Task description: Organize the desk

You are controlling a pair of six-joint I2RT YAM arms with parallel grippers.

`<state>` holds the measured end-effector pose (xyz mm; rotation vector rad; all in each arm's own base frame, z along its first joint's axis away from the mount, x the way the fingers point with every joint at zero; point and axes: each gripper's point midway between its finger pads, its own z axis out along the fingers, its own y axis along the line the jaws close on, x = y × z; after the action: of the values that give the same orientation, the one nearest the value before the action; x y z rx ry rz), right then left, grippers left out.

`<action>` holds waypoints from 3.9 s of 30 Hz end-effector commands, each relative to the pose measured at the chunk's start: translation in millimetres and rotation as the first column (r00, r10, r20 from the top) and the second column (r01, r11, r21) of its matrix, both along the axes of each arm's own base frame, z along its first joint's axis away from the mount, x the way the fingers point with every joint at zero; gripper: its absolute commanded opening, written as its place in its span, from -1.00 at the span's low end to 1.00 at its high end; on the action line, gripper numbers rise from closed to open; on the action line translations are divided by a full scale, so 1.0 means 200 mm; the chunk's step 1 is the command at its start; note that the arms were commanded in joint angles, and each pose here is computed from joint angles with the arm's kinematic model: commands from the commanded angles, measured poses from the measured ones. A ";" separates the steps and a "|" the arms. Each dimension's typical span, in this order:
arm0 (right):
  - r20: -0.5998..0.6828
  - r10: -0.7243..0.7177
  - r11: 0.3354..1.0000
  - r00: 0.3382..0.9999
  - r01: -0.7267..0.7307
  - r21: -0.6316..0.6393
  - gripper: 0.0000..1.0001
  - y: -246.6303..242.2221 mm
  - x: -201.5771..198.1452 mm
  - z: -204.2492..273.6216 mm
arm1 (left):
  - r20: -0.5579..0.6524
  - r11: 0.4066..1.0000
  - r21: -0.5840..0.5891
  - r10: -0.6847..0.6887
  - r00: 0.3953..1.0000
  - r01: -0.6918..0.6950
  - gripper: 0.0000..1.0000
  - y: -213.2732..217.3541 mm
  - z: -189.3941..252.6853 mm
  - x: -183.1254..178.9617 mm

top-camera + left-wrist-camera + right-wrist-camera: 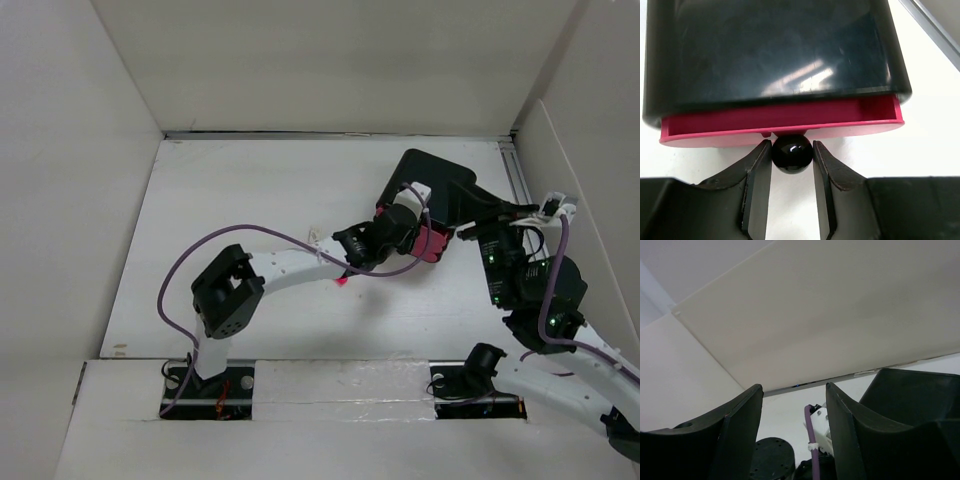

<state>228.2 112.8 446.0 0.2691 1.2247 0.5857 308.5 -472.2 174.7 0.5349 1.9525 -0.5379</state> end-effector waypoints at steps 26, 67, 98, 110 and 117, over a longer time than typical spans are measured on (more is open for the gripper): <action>-0.023 -0.002 0.999 1.000 0.001 -0.036 0.17 0.12 0.10 -0.02 | -0.044 0.992 -0.074 -0.108 0.993 0.105 -1.00 0.28 0.07 -0.29; -0.029 -0.014 0.999 0.999 0.013 -0.045 0.17 0.12 0.14 -0.05 | 0.044 0.974 -0.177 0.151 0.988 -0.141 0.77 0.63 0.23 -0.25; -0.115 0.191 0.978 0.975 -0.199 -0.068 0.93 0.38 0.15 -0.34 | -0.243 0.781 0.112 0.622 0.745 -0.615 0.98 1.25 -0.62 -0.19; -0.135 0.177 0.979 0.975 -0.189 -0.081 0.91 0.39 0.17 -0.39 | -0.226 0.761 0.195 0.649 0.726 -0.619 0.78 1.25 -0.74 -0.11; -0.147 0.142 0.984 0.979 -0.156 -0.088 0.91 0.37 0.19 -0.41 | -0.253 0.768 0.196 0.641 0.725 -0.610 0.31 1.30 -0.74 -0.19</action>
<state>264.1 192.6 349.7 0.0934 1.4660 0.6304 280.8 -220.0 25.2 -0.1893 2.2846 -0.0714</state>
